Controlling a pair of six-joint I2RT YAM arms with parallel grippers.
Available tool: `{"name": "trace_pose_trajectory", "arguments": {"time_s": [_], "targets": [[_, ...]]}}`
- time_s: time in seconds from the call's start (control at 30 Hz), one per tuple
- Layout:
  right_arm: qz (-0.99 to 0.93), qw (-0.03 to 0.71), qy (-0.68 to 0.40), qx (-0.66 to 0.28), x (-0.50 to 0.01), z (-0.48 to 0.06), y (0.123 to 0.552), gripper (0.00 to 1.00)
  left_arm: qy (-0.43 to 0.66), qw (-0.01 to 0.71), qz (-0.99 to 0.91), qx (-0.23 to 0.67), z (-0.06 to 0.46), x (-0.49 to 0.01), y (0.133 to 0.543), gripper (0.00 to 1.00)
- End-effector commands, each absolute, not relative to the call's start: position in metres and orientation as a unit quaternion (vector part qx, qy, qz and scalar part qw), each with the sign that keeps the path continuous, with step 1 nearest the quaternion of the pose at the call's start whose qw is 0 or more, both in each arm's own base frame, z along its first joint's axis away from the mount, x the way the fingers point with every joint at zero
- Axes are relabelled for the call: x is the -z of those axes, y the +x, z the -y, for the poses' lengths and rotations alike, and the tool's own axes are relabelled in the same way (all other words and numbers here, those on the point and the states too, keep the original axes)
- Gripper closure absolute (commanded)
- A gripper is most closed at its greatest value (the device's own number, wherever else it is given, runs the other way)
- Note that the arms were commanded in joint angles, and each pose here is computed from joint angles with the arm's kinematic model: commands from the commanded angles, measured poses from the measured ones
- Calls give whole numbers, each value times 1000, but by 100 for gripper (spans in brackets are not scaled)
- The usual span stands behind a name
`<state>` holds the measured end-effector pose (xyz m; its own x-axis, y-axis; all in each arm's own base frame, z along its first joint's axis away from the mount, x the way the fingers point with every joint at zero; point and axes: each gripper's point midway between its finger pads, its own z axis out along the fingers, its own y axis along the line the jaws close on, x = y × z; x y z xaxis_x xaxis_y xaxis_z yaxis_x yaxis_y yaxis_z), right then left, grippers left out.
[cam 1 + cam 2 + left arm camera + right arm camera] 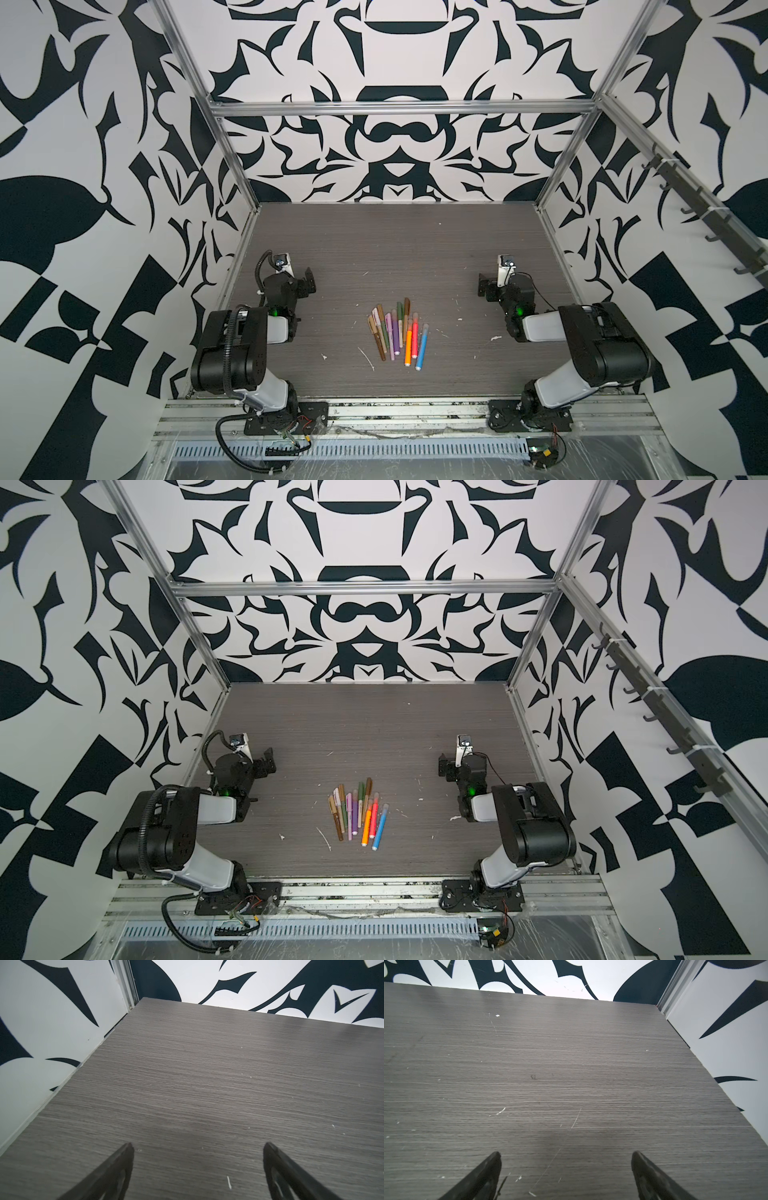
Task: Remove pen caps from pens
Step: Pick up the pen from the bottom-center of the table.
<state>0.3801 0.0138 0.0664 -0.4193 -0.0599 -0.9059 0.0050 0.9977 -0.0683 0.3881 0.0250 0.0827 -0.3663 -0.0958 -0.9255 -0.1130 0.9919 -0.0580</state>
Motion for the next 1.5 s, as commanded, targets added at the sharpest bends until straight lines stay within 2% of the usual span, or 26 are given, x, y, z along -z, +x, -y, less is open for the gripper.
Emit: {"name": "trace_pose_trajectory", "arguments": {"time_s": [0.0, 0.13, 0.2, 0.27, 0.37, 0.47, 0.6, 0.73, 0.87, 1.0, 1.1, 1.2, 1.27, 1.33, 1.47], "targets": [[-817, 574, -32, 48, -106, -23, 387, 0, -63, 542, -837, -30, -20, -118, 397, 1], [-804, 586, -86, 47, -122, -49, 378, 0, -111, 452, -885, -16, -2, -155, 412, 1], [-800, 590, -102, 46, -129, -57, 375, 1, -134, 435, -891, 2, 17, -170, 417, 1], [-796, 595, -102, 44, -139, -61, 374, 1, -120, 441, -889, 19, 49, -188, 421, 1], [-785, 617, -28, 43, -169, -52, 378, 1, -59, 466, -882, 31, 110, -214, 419, 1], [-812, 582, -10, 35, -190, -60, 387, 0, -6, 480, -876, 45, 161, -234, 409, 1], [-884, 461, 75, 15, -190, -60, 385, 0, 15, 498, -863, 84, 198, -257, 382, 1], [-939, 324, 94, -68, -174, -90, 357, 0, 18, 505, -858, 94, 206, -270, 345, 1], [-954, 244, 120, -129, -147, -114, 311, 0, 44, 509, -857, 66, 207, -274, 298, 1], [-968, 234, 62, -71, -147, -138, 251, 0, 59, 505, -859, 54, 205, -267, 259, 1], [-966, 257, 29, -5, -154, -139, 211, 1, 44, 500, -861, 85, 200, -260, 246, 1], [-966, 253, 57, 12, -146, -127, 181, 1, 23, 508, -854, 105, 188, -269, 238, 1], [-966, 236, 103, -14, -130, -122, 169, 0, -15, 515, -853, 85, 168, -264, 237, 1], [-961, 251, 98, -60, -130, -130, 170, 0, -62, 535, -839, 76, 147, -261, 236, 1], [-961, 260, 70, -65, -134, -134, 173, 1, -109, 564, -805, 149, 135, -265, 229, 1]]}}
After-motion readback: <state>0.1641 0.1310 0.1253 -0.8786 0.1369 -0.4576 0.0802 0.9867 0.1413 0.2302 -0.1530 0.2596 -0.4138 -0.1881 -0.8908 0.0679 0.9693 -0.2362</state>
